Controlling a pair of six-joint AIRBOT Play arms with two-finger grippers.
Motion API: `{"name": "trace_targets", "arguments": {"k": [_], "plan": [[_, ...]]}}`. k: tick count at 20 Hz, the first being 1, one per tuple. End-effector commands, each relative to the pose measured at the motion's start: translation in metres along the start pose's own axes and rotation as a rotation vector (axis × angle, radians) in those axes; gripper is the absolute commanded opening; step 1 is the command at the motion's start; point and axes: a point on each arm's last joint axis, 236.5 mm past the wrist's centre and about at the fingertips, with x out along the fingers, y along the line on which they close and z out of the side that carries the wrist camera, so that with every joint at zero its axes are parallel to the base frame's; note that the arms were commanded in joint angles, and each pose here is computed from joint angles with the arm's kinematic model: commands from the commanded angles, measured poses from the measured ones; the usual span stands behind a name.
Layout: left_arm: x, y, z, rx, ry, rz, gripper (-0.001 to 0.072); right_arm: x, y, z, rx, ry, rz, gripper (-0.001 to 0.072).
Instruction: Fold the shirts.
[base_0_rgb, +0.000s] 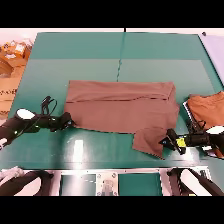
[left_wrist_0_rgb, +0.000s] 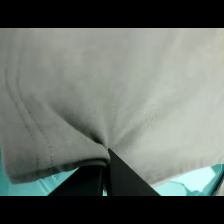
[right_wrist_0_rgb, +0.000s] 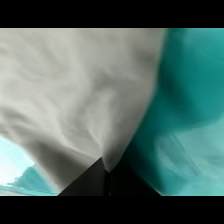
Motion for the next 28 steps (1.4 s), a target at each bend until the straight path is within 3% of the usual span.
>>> {"name": "trace_targets", "arguments": {"k": [1,5,8,15,22,27,28], "plan": [[-0.009,0.006,-0.009,0.051,0.072,0.05,0.0025,-0.015,0.012,0.01,-0.048,-0.023,0.007,0.0021],[-0.053,0.055,-0.019,0.141,0.238,0.364,0.0025,-0.044,-0.005,0.001,-0.047,-0.001,-0.136,0.0021],[-0.074,0.064,-0.018,0.174,0.282,0.449,0.0026,-0.064,0.008,0.005,-0.092,-0.089,-0.124,0.0021],[-0.078,0.008,0.051,0.205,0.034,0.319,0.0026,-0.132,0.127,0.046,-0.267,-0.316,0.184,0.0022],[-0.044,-0.028,0.125,0.175,-0.079,0.176,0.0026,-0.094,0.177,0.135,-0.31,-0.337,0.195,0.0029],[0.006,-0.038,0.171,0.102,-0.133,0.051,0.0028,-0.046,0.178,0.205,-0.269,-0.301,0.155,0.0052],[0.014,-0.04,0.178,0.076,-0.147,0.025,0.0085,-0.038,0.177,0.218,-0.265,-0.292,0.15,0.0063]]}}
